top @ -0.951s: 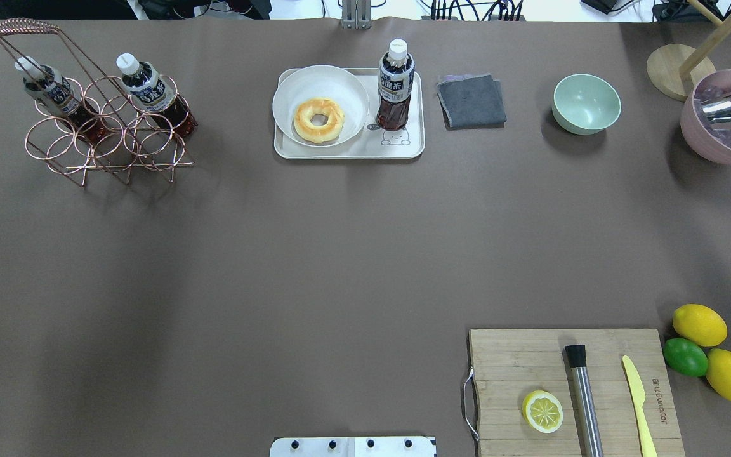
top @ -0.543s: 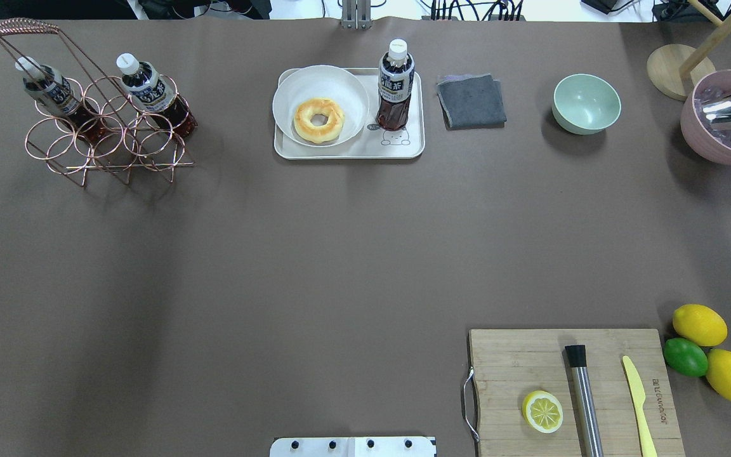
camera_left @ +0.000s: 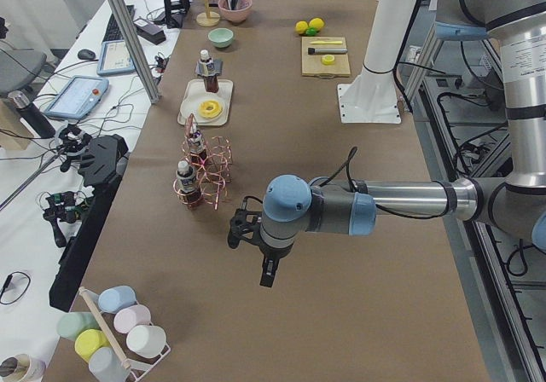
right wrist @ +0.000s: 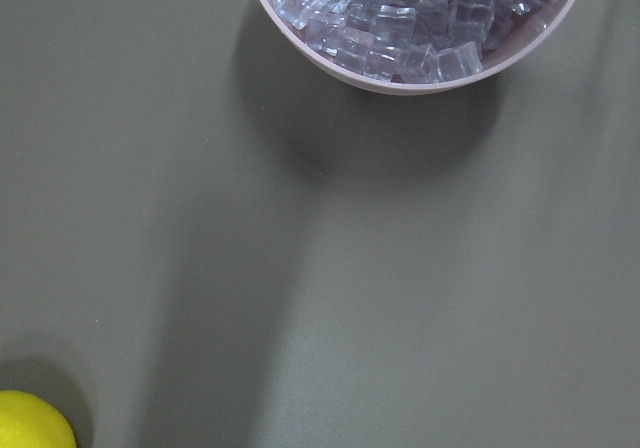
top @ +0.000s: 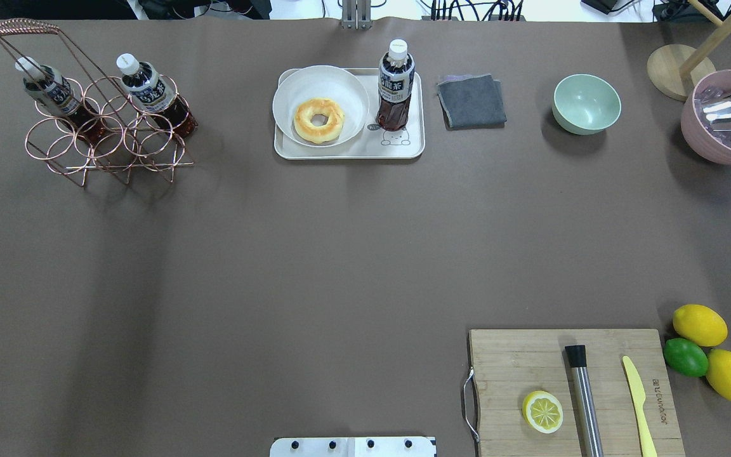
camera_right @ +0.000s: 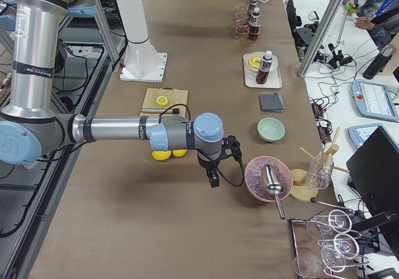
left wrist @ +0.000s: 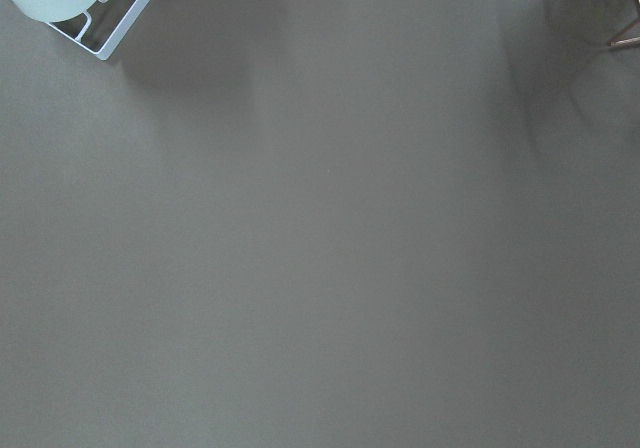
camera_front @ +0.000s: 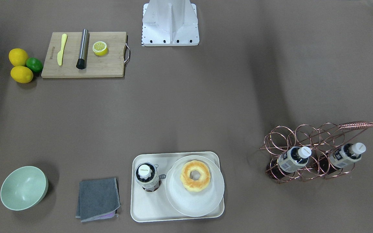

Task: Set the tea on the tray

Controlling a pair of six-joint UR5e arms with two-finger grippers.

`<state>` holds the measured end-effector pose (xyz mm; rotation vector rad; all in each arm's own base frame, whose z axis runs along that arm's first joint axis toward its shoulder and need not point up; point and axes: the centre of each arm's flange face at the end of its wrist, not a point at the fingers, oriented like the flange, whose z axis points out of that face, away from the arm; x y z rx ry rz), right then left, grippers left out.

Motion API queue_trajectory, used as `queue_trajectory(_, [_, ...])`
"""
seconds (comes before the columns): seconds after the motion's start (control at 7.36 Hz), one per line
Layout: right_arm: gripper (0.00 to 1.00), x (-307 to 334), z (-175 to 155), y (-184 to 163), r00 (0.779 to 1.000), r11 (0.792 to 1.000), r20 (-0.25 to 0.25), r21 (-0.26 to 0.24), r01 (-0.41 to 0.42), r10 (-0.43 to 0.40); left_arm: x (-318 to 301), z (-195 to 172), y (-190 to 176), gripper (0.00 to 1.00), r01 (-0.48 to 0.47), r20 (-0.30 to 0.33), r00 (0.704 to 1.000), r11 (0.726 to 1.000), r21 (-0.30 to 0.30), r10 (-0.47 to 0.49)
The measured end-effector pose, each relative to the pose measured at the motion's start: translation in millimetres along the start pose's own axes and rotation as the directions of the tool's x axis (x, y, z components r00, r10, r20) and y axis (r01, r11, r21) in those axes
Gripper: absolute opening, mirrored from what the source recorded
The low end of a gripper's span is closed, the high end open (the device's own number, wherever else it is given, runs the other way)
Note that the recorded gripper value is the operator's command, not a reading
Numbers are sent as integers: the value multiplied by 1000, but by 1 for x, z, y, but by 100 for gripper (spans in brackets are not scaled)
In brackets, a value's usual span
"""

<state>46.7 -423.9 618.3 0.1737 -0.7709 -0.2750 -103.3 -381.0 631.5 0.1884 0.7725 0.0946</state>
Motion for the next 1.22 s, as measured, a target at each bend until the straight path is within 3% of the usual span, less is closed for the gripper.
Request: queue_trajectory(1.22, [100, 0, -3, 1, 1000, 1000, -8, 10, -1, 1, -3, -1, 2, 97, 6, 30, 1000, 1000, -3, -5])
